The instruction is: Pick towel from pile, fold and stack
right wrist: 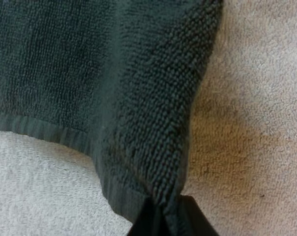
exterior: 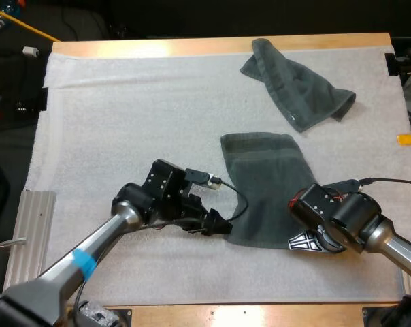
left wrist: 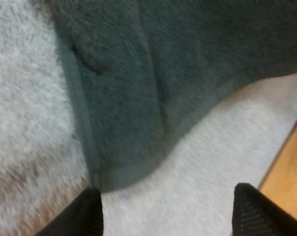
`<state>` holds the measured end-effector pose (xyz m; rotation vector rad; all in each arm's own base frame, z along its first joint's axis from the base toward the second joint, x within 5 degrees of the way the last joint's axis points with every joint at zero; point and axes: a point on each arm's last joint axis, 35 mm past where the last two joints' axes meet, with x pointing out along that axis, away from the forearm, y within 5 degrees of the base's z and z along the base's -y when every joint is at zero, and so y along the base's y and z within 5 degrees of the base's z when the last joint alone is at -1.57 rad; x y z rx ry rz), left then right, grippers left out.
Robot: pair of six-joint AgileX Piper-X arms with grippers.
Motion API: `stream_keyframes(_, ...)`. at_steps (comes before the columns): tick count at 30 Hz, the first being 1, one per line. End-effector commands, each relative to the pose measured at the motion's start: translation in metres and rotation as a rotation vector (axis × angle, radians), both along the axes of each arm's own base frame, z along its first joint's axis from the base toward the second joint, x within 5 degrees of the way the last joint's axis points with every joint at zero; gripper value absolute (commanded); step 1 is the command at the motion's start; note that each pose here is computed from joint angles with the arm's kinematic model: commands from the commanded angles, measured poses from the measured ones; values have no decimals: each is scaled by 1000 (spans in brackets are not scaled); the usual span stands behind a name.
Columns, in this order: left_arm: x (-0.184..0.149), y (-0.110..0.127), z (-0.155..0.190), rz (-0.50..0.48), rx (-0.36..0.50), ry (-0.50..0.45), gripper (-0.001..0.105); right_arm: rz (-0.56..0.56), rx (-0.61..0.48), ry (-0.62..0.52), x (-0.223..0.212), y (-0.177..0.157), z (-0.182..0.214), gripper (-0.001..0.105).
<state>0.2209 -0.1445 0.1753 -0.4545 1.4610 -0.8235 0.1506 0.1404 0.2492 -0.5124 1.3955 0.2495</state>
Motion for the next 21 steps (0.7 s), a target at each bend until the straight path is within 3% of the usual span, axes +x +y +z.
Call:
stream_keyframes(1,2,-3,-4,-10,-11,9,55,-14,-2,-14,0,-1,2,0)
stream_keyframes(16,12,-11,-53,8,-17,189,55,-30,1,-16,0,-1,2,0)
stream_keyframes(21,13,-16,-51,-1,-30,203,55,-30,1,-19,1,-1,2,0)
